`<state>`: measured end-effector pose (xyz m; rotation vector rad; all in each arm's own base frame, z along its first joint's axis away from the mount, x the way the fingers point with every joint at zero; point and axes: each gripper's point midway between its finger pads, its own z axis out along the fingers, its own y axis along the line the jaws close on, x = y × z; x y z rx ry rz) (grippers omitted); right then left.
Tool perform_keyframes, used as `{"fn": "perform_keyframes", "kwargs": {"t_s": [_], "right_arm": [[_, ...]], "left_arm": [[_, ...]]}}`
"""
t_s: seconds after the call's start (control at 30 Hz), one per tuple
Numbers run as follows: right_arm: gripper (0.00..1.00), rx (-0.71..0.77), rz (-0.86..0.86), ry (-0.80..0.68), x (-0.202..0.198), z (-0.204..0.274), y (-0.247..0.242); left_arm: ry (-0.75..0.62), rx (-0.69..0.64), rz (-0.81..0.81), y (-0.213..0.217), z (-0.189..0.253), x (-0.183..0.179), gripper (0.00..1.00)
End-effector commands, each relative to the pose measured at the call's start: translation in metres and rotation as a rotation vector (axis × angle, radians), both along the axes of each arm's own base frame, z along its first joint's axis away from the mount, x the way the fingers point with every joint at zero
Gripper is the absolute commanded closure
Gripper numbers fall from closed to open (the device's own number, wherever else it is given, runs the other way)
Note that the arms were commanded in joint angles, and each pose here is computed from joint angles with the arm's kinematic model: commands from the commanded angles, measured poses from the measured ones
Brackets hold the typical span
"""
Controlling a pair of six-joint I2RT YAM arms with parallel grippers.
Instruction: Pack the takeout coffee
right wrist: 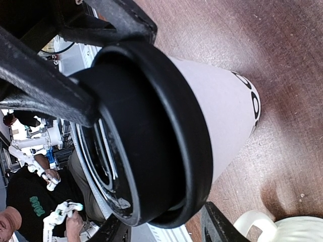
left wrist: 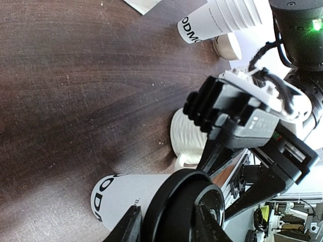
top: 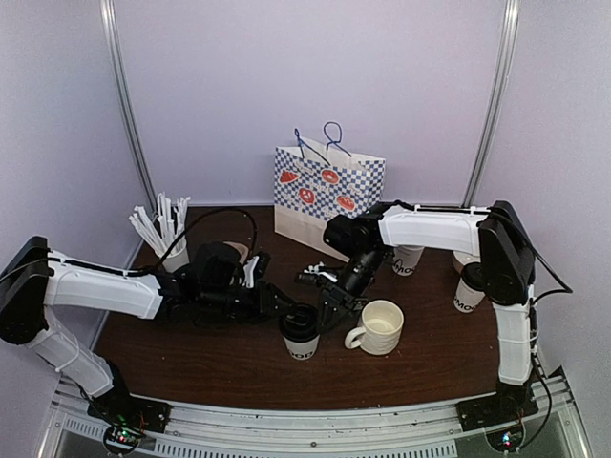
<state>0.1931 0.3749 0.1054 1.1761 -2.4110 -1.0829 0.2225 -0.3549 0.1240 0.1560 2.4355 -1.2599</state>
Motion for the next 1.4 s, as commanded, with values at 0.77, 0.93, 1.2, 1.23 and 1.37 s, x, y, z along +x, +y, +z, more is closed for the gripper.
{"fn": "perform_keyframes", "kwargs": {"t_s": [0.77,0.93,1.2,1.23,1.37], "right_arm": [[0.33,0.222,0.16,-0.754,0.043,0.144,-0.043],[0.15,0.324,0.161,-0.987,0.056,0.163,-0.037],[0.11,0.231,0.313,-0.992,0.05,0.139,-0.007],[0.11,0.223,0.33,-0.982,0.048,0.132,-0.003],[0.09,0.185,0.388,-0.953,0.039,0.105,0.013]], "left_arm": [[-0.77,0.589,-0.004,0.087,0.159,0.05,0.02],[-1.018,0.71,-0.047,0.071,0.199,0.093,0.05],[-0.912,0.476,-0.032,0.08,0.184,0.112,0.26],[-0.907,0.459,-0.025,0.084,0.185,0.11,0.26],[-0.881,0.431,-0.002,0.093,0.178,0.108,0.24]]}}
